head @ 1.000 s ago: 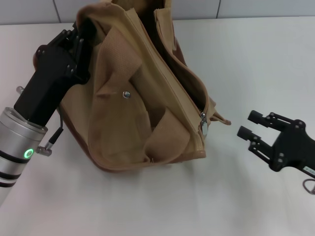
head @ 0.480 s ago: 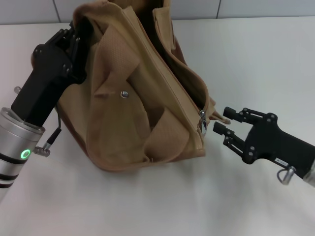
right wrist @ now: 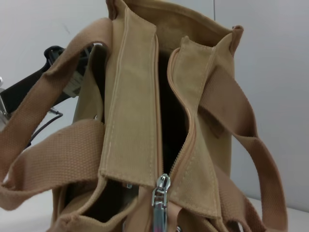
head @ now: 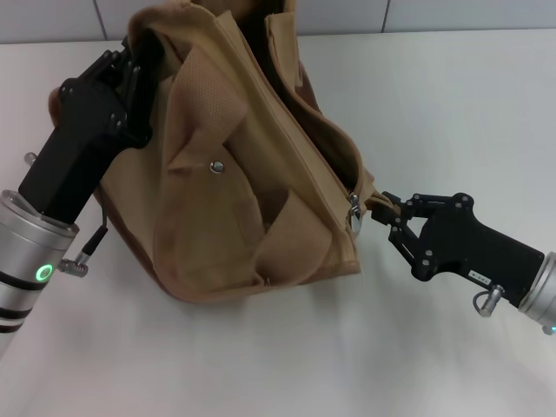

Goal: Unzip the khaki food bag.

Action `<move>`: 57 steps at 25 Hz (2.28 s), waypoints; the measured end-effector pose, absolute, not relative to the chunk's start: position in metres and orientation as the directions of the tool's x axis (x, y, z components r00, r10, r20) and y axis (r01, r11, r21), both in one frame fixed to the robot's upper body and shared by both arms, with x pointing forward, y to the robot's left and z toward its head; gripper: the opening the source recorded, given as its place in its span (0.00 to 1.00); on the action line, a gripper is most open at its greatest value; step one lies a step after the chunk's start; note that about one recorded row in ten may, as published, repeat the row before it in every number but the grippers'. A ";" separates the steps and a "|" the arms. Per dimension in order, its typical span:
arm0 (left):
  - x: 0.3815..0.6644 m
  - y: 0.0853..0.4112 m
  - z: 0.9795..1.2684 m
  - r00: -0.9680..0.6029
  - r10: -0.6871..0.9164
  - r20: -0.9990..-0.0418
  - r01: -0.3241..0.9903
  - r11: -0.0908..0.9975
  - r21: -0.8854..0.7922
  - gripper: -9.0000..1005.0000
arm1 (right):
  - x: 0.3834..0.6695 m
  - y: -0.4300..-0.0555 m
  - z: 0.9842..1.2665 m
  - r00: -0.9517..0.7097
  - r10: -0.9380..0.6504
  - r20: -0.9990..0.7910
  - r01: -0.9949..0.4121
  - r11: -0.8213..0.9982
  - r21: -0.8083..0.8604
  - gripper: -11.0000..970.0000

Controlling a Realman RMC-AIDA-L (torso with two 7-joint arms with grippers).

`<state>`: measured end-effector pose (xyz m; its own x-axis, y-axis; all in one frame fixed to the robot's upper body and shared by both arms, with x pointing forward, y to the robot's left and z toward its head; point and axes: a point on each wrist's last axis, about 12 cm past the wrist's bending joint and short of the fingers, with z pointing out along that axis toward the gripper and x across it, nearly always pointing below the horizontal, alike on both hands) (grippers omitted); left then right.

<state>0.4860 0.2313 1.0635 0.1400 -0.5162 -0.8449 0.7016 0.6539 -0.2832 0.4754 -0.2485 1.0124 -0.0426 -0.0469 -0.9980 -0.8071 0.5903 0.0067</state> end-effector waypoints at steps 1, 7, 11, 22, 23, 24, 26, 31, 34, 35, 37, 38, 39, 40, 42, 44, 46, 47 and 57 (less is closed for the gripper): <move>0.486 0.231 1.063 0.140 -0.516 -0.845 0.702 0.654 -0.284 0.07 | 0.475 -0.248 1.012 -0.043 -0.046 -0.998 -0.807 0.590 0.008 0.12; 0.485 0.231 1.063 0.134 -0.515 -0.847 0.705 0.650 -0.284 0.07 | 0.474 -0.245 1.012 -0.048 -0.029 -0.998 -0.807 0.590 0.022 0.10; 0.483 0.230 1.062 0.121 -0.498 -0.858 0.729 0.631 -0.264 0.07 | 0.472 -0.248 1.016 -0.032 0.011 -0.999 -0.796 0.604 0.032 0.09; 0.480 0.242 1.062 0.083 -0.492 -0.867 0.757 0.597 -0.266 0.07 | 0.472 -0.257 1.034 0.018 0.144 -0.989 -0.793 0.605 0.073 0.12; 0.480 0.242 1.062 0.083 -0.492 -0.867 0.757 0.597 -0.266 0.07 | 0.473 -0.259 1.036 0.018 0.161 -0.987 -0.796 0.600 0.083 0.12; 0.481 0.243 1.062 0.059 -0.503 -0.862 0.766 0.577 -0.284 0.07 | 0.474 -0.262 1.039 0.014 0.179 -0.984 -0.796 0.597 0.097 0.13; 0.482 0.245 1.063 0.035 -0.511 -0.859 0.774 0.557 -0.300 0.07 | 0.477 -0.268 1.046 0.002 0.213 -0.977 -0.799 0.588 0.127 0.13; 0.480 0.251 1.061 -0.052 -0.554 -0.831 0.763 0.514 -0.392 0.07 | 0.484 -0.280 1.062 -0.039 0.304 -0.952 -0.813 0.543 0.207 0.15; 0.479 0.258 1.054 -0.104 -0.553 -0.827 0.724 0.528 -0.445 0.07 | 0.489 -0.285 1.070 -0.065 0.344 -0.937 -0.815 0.523 0.249 0.16; 0.479 0.260 1.050 -0.120 -0.545 -0.830 0.703 0.544 -0.459 0.07 | 0.491 -0.286 1.071 -0.072 0.353 -0.933 -0.811 0.524 0.261 0.16; 0.478 0.264 1.043 -0.148 -0.533 -0.833 0.661 0.573 -0.485 0.07 | 0.497 -0.288 1.074 -0.083 0.379 -0.922 -0.793 0.535 0.292 0.17; 0.478 0.267 1.039 -0.168 -0.530 -0.831 0.633 0.588 -0.503 0.08 | 0.500 -0.288 1.074 -0.090 0.388 -0.917 -0.784 0.540 0.305 0.17; 0.478 0.268 1.036 -0.182 -0.531 -0.828 0.610 0.599 -0.519 0.09 | 0.502 -0.287 1.074 -0.093 0.395 -0.914 -0.777 0.545 0.315 0.17; 0.478 0.270 1.033 -0.195 -0.533 -0.823 0.586 0.610 -0.534 0.10 | 0.504 -0.286 1.074 -0.097 0.397 -0.913 -0.775 0.545 0.319 0.18; 0.478 0.274 1.028 -0.217 -0.537 -0.815 0.549 0.623 -0.557 0.11 | 0.508 -0.283 1.075 -0.103 0.395 -0.913 -0.773 0.546 0.323 0.18; 0.477 0.275 1.026 -0.227 -0.537 -0.813 0.533 0.630 -0.565 0.13 | 0.512 -0.280 1.074 -0.121 0.405 -0.906 -0.764 0.544 0.346 0.19; 0.477 0.277 1.026 -0.238 -0.546 -0.803 0.528 0.621 -0.579 0.20 | 0.514 -0.279 1.072 -0.149 0.420 -0.895 -0.749 0.543 0.380 0.20; 0.478 0.279 1.027 -0.251 -0.547 -0.799 0.534 0.610 -0.586 0.23 | 0.514 -0.279 1.072 -0.161 0.428 -0.889 -0.742 0.541 0.395 0.20; 0.476 0.322 1.071 -0.169 -0.448 -0.878 0.735 0.536 -0.415 0.61 | 0.494 -0.307 1.089 -0.188 0.554 -0.811 -0.770 0.429 0.472 0.42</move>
<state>0.4761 0.3218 1.0713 -0.1688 -0.4477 -0.8781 0.7351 0.5363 -0.4147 0.4938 -0.3066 1.0889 -0.1884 0.5543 -0.8107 -0.7699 0.4292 0.4723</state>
